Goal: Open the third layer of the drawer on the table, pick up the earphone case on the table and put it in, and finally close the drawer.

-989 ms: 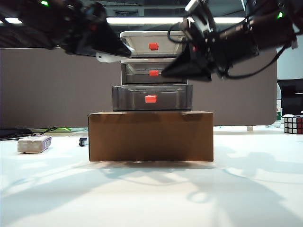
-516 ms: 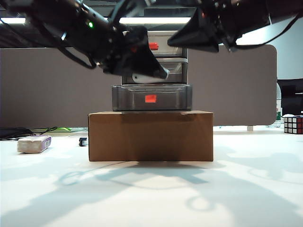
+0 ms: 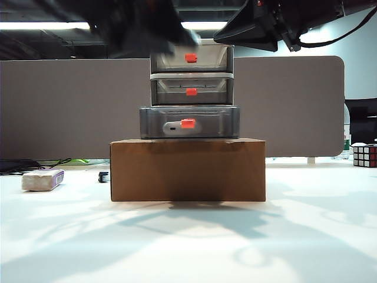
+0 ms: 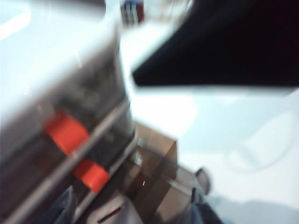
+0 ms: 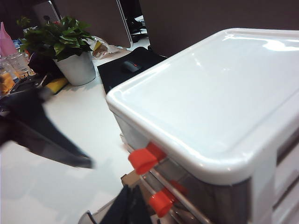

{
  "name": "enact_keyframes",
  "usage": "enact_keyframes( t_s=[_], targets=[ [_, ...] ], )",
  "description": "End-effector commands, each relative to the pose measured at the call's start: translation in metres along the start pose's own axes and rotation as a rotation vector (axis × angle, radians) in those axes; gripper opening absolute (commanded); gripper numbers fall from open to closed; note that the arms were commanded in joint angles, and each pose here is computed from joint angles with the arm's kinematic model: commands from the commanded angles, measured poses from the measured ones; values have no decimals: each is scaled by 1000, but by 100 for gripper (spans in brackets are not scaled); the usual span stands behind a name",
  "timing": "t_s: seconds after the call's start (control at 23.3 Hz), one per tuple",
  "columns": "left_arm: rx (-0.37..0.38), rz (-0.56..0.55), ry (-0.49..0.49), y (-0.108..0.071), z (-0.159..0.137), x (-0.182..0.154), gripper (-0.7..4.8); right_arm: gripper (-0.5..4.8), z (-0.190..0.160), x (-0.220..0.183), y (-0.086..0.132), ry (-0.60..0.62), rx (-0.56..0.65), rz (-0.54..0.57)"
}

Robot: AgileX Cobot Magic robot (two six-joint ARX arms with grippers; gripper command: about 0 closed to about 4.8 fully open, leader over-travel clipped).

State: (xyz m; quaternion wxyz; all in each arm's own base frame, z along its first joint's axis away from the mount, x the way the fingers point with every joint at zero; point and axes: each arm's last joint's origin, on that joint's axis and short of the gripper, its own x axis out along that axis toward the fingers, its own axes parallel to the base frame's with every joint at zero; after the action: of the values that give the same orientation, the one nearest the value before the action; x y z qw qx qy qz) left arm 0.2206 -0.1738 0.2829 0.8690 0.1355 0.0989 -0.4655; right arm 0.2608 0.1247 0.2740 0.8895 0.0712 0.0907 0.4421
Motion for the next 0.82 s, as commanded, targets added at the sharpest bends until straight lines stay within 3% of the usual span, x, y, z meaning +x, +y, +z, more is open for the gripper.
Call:
enact_keyframes(
  t_s=[0.04,0.09,0.43,0.82],
  targets=[
    [-33,-79,96,-9,-3,-18,57,-6,9,0,2,-29,-21,14],
    [-44,-87,122,-10,-5,-19,-9,-6,11,1,2,-32,-23,15],
    [-116,-141,311,-10,-35,1,-5,-5,17,1,2,-52,-34,14],
    [-72,-10,262,0,-40,25,-5,-5,16,1,2,-46,-30,14]
  ],
)
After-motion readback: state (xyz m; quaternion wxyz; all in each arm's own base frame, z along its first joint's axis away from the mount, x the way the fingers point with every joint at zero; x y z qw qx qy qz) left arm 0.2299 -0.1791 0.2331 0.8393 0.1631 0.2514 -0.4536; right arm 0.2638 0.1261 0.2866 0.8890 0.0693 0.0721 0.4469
